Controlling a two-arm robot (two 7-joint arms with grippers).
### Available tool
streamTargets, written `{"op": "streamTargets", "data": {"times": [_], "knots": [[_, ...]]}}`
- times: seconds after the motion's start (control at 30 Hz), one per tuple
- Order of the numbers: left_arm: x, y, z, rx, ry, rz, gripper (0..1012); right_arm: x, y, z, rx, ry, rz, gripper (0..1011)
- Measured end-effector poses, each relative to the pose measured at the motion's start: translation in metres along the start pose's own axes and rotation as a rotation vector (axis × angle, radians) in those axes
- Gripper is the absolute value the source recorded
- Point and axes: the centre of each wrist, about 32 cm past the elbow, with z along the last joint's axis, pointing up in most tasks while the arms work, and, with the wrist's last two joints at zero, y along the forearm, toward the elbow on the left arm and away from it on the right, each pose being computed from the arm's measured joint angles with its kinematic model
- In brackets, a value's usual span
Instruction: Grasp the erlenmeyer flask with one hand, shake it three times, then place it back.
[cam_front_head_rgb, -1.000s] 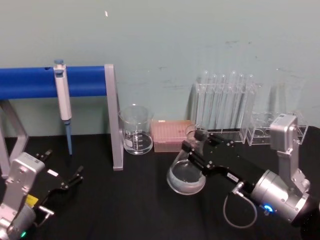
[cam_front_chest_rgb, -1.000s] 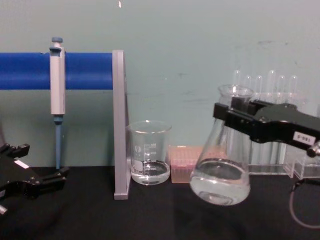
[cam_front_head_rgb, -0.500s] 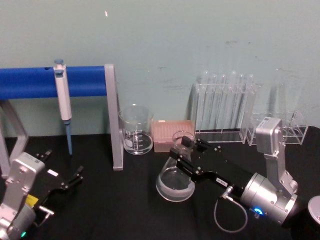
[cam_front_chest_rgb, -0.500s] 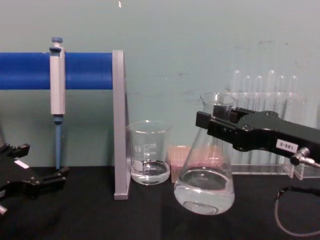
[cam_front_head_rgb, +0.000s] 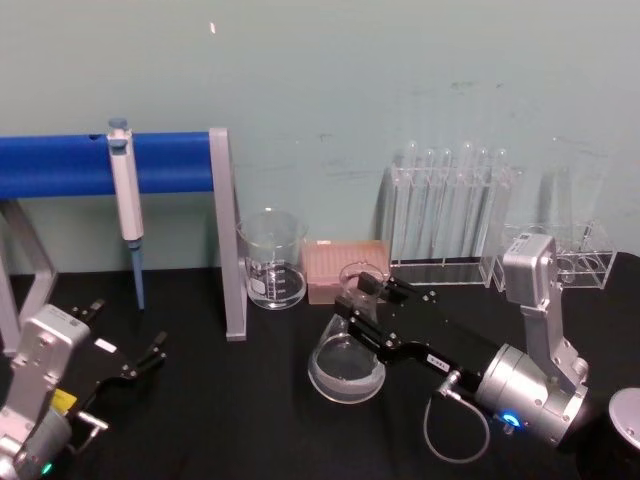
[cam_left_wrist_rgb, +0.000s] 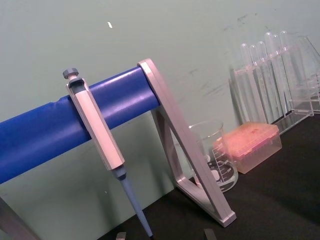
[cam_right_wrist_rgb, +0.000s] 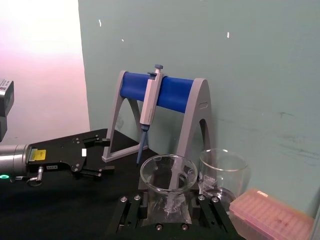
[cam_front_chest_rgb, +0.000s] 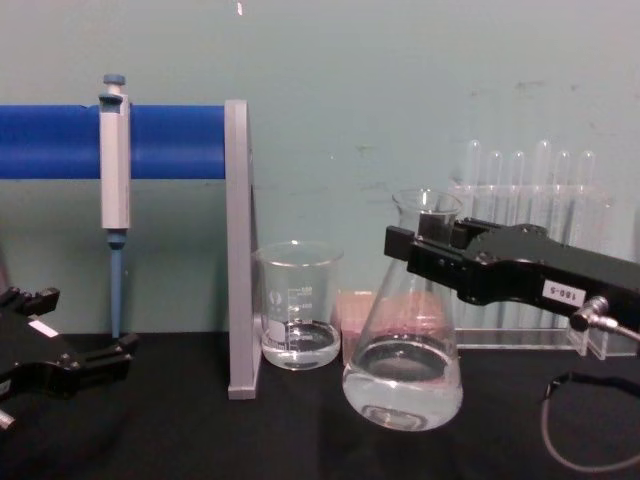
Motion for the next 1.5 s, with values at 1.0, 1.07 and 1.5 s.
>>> {"op": "streamTargets", "data": {"times": [1.0, 1.07, 1.5], "knots": [[0.0000, 0.0000, 0.0000, 0.000, 0.000, 0.000, 1001, 0.006, 0.008, -0.019, -0.056, 0.016, 0.011, 450], [0.0000, 0.0000, 0.0000, 0.000, 0.000, 0.000, 1001, 0.006, 0.008, -0.022, -0.063, 0.021, 0.014, 450], [0.0000, 0.0000, 0.0000, 0.000, 0.000, 0.000, 1001, 0.008, 0.008, -0.034, -0.105, 0.036, 0.025, 450]]}}
